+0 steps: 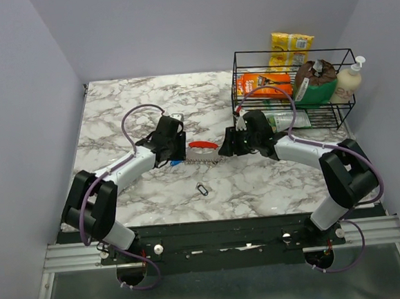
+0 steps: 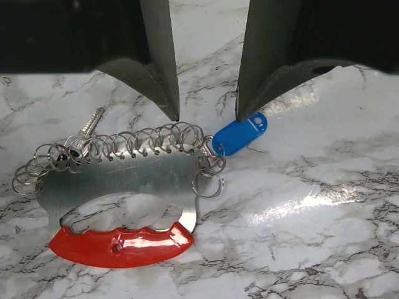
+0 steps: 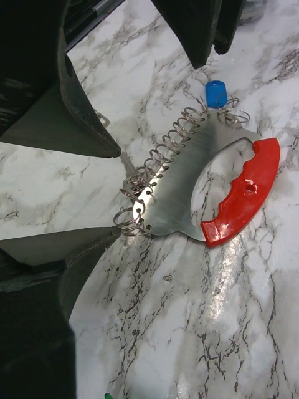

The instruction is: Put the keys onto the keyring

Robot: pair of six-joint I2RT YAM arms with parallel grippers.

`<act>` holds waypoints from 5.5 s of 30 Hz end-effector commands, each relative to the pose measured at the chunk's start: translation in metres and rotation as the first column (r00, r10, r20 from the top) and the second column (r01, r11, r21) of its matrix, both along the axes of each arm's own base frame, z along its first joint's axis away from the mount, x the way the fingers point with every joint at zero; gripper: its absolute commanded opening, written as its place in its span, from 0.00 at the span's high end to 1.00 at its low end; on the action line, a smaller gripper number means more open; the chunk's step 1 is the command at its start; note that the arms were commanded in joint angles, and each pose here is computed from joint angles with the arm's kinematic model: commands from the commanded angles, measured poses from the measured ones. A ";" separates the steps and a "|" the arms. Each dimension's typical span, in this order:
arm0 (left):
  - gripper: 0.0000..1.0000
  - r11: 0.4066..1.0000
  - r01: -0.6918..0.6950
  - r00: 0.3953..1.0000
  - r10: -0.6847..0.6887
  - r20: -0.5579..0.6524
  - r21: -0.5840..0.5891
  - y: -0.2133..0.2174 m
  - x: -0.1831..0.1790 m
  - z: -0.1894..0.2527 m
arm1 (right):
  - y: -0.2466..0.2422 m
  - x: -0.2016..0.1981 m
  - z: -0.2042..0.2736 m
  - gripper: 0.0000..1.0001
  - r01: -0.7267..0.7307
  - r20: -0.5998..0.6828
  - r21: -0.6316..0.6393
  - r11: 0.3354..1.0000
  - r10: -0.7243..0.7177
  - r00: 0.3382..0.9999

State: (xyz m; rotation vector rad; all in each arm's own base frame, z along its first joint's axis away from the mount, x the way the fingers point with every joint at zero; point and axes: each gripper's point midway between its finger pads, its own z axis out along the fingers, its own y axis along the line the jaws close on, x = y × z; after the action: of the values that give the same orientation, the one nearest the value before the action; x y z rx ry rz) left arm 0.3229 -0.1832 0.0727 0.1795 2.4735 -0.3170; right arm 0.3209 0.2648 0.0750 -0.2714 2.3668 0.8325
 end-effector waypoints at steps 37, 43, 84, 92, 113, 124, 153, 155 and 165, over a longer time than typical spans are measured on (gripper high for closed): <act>1.00 0.994 0.042 0.998 -0.037 -0.043 0.103 -0.027 0.015 -0.024 | -0.004 0.001 0.024 0.43 -0.023 0.047 -0.008 1.000 0.023 0.999; 1.00 0.998 -0.021 0.999 0.023 -0.023 0.064 -0.018 0.022 -0.018 | 0.000 -0.001 0.016 0.43 -0.034 0.008 0.005 0.999 0.034 0.999; 1.00 0.998 -0.060 0.996 0.060 -0.068 0.004 0.006 0.005 -0.020 | 0.057 0.021 -0.058 1.00 -0.074 -0.085 -0.350 0.934 0.047 0.995; 1.00 0.996 -0.039 0.995 0.032 -0.094 -0.074 -0.009 -0.007 -0.022 | 0.075 0.046 -0.053 0.99 -0.072 -0.043 -0.340 0.938 0.062 0.997; 0.53 0.999 -0.036 0.997 0.034 -0.069 -0.031 -0.041 -0.026 -0.018 | 0.092 0.046 -0.024 0.99 -0.131 -0.001 -0.269 0.954 0.136 0.991; 0.23 0.991 -0.031 0.993 0.045 0.111 -0.131 -0.035 -0.025 0.048 | 0.067 0.022 0.026 0.83 -0.087 0.075 -0.223 0.971 0.106 0.991; 0.18 0.916 -0.139 0.975 0.193 0.111 -0.376 0.040 -0.026 0.070 | 0.124 -0.037 0.023 0.05 -0.379 0.132 -0.061 0.923 0.384 0.914; 0.18 0.907 -0.124 0.978 0.181 0.107 -0.402 0.039 -0.027 0.077 | 0.131 -0.032 0.027 0.12 -0.378 0.140 -0.062 0.924 0.383 0.913; 0.18 0.903 -0.122 0.977 0.182 0.110 -0.412 0.047 -0.030 0.092 | 0.144 -0.027 0.003 0.35 -0.377 0.086 -0.128 0.918 0.388 0.917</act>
State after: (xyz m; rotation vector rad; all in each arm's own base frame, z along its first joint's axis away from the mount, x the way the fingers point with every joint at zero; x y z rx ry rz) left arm 0.2975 -0.1333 0.1506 -0.1856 2.2153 -0.6694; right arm 0.2952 0.4064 0.0852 -0.8080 2.2592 0.8795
